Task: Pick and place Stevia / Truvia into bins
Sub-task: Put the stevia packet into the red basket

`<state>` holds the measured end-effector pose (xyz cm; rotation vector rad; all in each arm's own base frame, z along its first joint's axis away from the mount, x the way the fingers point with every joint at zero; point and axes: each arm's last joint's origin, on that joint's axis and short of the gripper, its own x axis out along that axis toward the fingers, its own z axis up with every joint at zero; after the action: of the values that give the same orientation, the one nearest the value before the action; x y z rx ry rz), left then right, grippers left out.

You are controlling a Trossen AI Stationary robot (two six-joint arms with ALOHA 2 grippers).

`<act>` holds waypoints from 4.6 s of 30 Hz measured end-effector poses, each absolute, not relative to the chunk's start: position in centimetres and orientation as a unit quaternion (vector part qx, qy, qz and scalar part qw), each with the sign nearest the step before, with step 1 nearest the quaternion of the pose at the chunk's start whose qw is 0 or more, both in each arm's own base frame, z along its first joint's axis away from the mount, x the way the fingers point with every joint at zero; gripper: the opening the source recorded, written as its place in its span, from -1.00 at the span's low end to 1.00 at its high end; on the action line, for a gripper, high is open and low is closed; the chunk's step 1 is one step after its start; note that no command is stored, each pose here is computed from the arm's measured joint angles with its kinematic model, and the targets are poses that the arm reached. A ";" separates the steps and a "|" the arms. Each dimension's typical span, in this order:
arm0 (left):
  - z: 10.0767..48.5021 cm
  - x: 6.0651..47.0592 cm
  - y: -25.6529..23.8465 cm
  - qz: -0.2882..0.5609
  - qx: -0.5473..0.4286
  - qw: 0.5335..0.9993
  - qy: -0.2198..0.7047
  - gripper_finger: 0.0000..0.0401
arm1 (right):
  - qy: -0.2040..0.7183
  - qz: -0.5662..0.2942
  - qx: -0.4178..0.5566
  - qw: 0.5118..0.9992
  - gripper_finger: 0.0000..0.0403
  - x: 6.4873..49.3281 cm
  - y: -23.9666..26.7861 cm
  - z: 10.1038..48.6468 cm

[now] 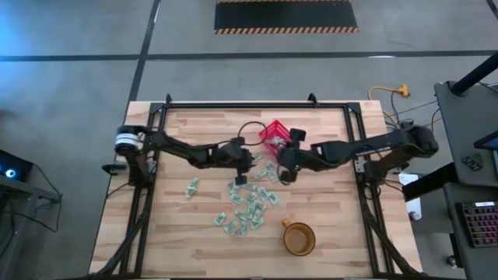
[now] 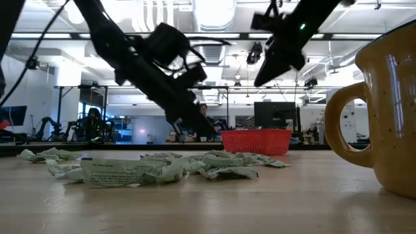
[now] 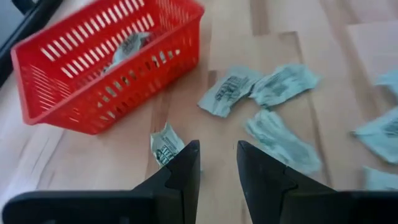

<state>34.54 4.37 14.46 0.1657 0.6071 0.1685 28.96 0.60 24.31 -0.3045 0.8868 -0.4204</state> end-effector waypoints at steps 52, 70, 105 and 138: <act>17.1 35.3 7.1 0.071 0.082 0.962 0.252 -0.96 | 0.439 -0.113 -0.111 0.884 -0.66 24.7 6.8 21.1; 20.5 40.9 11.8 0.138 0.118 0.947 0.265 -0.96 | 0.438 -0.115 -0.113 0.884 -0.71 24.6 6.8 20.9; 19.9 33.4 4.9 0.047 0.070 0.873 0.481 -0.25 | 0.343 -0.101 -0.099 0.929 -0.66 25.9 6.6 19.8; 21.7 26.5 1.3 0.028 0.070 0.924 0.376 -0.25 | 0.458 -0.096 0.004 0.884 -0.39 30.2 2.5 11.9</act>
<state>26.53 1.28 21.65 0.1439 0.7710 0.0582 30.18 2.52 11.93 0.0093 0.9528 -0.1991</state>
